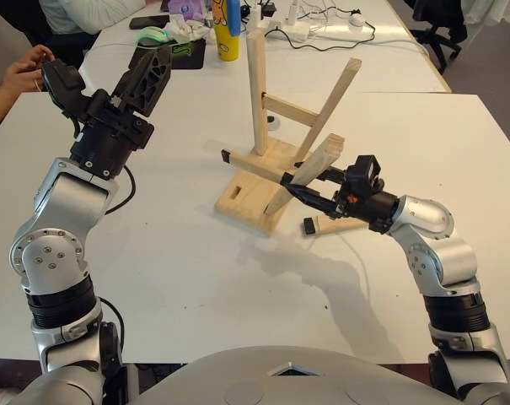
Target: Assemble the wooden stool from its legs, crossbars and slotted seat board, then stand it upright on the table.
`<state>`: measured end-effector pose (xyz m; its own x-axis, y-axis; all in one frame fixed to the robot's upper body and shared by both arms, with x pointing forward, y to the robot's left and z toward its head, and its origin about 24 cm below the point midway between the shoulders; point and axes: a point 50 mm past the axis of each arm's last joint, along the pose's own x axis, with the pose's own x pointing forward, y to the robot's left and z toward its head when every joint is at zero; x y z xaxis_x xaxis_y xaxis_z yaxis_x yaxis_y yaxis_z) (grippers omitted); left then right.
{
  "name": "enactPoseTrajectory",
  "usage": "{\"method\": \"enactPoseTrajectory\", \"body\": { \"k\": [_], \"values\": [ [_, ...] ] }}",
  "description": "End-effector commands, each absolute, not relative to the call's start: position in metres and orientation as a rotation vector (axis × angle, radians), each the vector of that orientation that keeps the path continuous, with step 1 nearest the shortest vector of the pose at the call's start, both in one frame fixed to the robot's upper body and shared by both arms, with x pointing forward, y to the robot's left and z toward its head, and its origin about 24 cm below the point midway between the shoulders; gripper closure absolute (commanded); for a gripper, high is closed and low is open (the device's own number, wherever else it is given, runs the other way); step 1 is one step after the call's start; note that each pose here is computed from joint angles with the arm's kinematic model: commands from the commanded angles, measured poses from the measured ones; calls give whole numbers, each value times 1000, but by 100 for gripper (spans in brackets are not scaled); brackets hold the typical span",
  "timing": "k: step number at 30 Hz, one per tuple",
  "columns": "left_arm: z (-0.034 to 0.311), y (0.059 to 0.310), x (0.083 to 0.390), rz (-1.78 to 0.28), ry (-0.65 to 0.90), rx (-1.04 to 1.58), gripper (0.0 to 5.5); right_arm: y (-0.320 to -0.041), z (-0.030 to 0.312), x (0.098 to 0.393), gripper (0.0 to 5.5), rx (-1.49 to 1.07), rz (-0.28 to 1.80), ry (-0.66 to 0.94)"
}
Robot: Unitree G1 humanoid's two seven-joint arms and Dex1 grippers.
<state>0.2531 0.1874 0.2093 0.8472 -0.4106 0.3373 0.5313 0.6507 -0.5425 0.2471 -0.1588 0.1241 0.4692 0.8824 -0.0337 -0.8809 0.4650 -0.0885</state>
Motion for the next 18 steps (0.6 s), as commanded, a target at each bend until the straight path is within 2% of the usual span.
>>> {"method": "enactPoseTrajectory", "body": {
  "k": [1, 7, 16, 18],
  "values": [
    [217, 188, 252, -546, -210, -649, 158, -156, 109, 239, 345, -224, 1025, 198],
    [218, 186, 251, -545, -219, -643, 158, -143, 101, 228, 345, -335, 928, 335],
    [220, 184, 251, -553, -225, -632, 158, -126, 116, 243, 345, -306, 878, 337],
    [220, 183, 252, -553, -226, -631, 158, -126, 110, 245, 345, -319, 867, 357]
  ]
}}
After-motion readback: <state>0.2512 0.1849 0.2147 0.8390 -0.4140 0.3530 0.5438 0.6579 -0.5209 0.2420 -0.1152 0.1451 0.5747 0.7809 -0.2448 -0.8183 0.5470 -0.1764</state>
